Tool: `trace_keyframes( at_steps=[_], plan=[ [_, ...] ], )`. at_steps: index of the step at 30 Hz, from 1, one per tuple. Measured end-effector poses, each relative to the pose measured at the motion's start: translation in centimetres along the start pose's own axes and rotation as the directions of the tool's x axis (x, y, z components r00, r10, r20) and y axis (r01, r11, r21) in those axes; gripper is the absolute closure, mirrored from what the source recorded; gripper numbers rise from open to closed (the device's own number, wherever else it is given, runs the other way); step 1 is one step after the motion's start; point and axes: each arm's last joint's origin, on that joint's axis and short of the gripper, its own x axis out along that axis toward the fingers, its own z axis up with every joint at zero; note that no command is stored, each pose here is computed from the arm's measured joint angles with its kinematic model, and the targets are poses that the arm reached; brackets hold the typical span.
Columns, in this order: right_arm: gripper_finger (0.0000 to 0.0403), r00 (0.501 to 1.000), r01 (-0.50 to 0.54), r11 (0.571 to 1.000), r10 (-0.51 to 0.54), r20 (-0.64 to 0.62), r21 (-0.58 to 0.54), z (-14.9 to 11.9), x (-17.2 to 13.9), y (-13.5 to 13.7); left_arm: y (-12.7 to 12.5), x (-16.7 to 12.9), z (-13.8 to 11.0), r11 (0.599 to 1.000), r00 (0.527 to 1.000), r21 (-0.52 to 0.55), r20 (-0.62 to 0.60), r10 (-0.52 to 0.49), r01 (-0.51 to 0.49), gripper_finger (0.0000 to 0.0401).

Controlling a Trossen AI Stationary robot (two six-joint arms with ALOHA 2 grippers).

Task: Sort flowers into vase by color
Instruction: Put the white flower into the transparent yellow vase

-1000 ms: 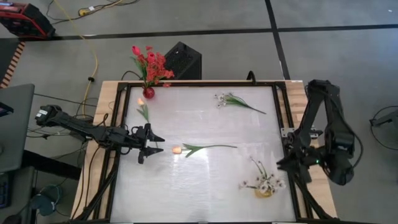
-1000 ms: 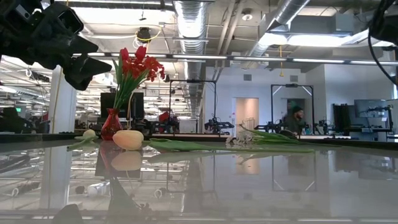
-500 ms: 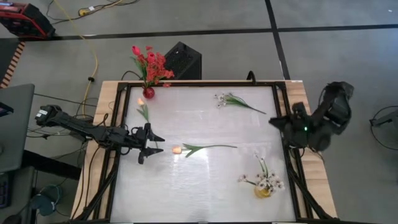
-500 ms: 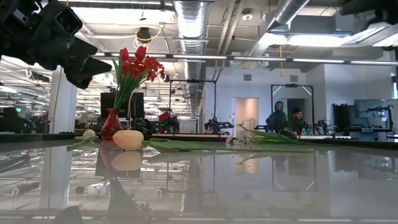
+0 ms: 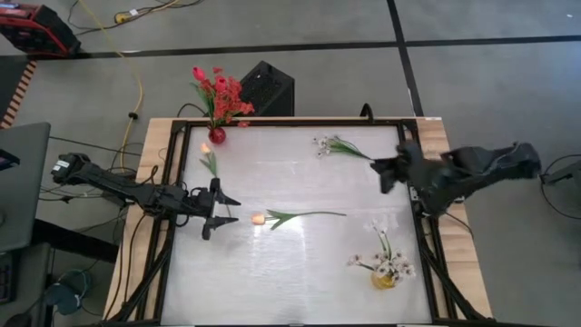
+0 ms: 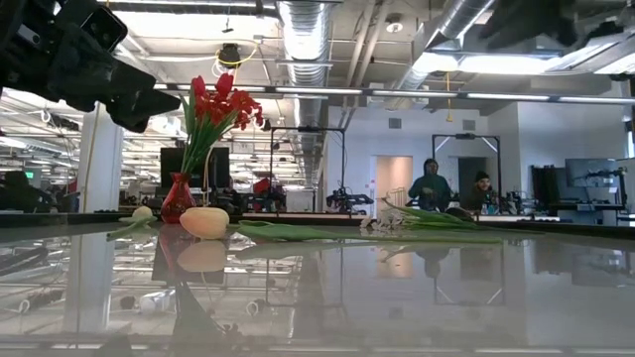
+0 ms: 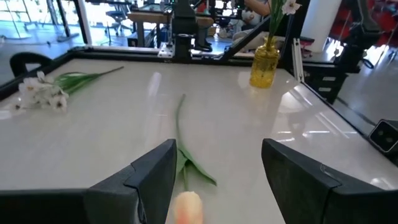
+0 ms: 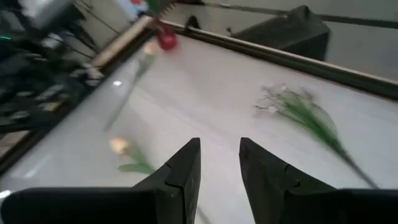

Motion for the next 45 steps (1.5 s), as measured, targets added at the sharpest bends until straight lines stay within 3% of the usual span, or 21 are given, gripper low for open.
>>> trace_keyframes(
  at_steps=[6, 11, 15, 19, 25, 33, 45],
  plan=[
    [0.0266, 0.97, 0.151, 0.988, -0.154, -0.187, -0.032, 2.2, 5.6, -2.4, 0.0, 0.0, -0.1, 1.0, 1.0, 0.025, -0.01, -0.002, 0.002, 0.0177],
    [0.0266, 0.913, 0.127, 0.984, -0.166, -0.372, -0.126, 3.1, 9.9, -4.7, -0.1, 0.0, -0.1, 0.998, 0.999, 0.06, -0.011, -0.033, 0.034, 0.0177],
    [0.0261, 0.862, 0.166, 0.966, -0.24, -0.446, -0.2, 3.2, 13.3, -6.5, -0.1, 0.0, 0.0, 0.994, 0.999, 0.098, -0.006, -0.043, 0.043, 0.0177],
    [0.0235, 0.828, 0.14, 0.948, -0.27, -0.491, -0.286, 3.1, 16.4, -7.8, -0.1, 0.0, 0.0, 0.988, 0.999, 0.146, -0.006, -0.043, 0.043, 0.0177],
    [0.0168, 0.756, 0.059, 0.945, -0.253, -0.603, -0.323, 2.1, 20.8, -10.5, -0.2, 0.1, 0.6, 0.971, 0.999, 0.236, 0.016, -0.046, 0.041, 0.0177],
    [0.0148, 0.658, 0.022, 0.918, -0.311, -0.686, -0.396, 0.9, 23.8, -14.4, -0.3, 0.1, 1.0, 0.971, 0.998, 0.233, 0.012, -0.062, 0.058, 0.0177],
    [0.0148, 0.627, -0.041, 0.887, -0.335, -0.703, -0.46, -0.6, 26.7, -16.0, -0.2, 0.1, 0.5, 0.979, 0.998, 0.195, -0.04, -0.056, 0.062, 0.0177]
  ],
)
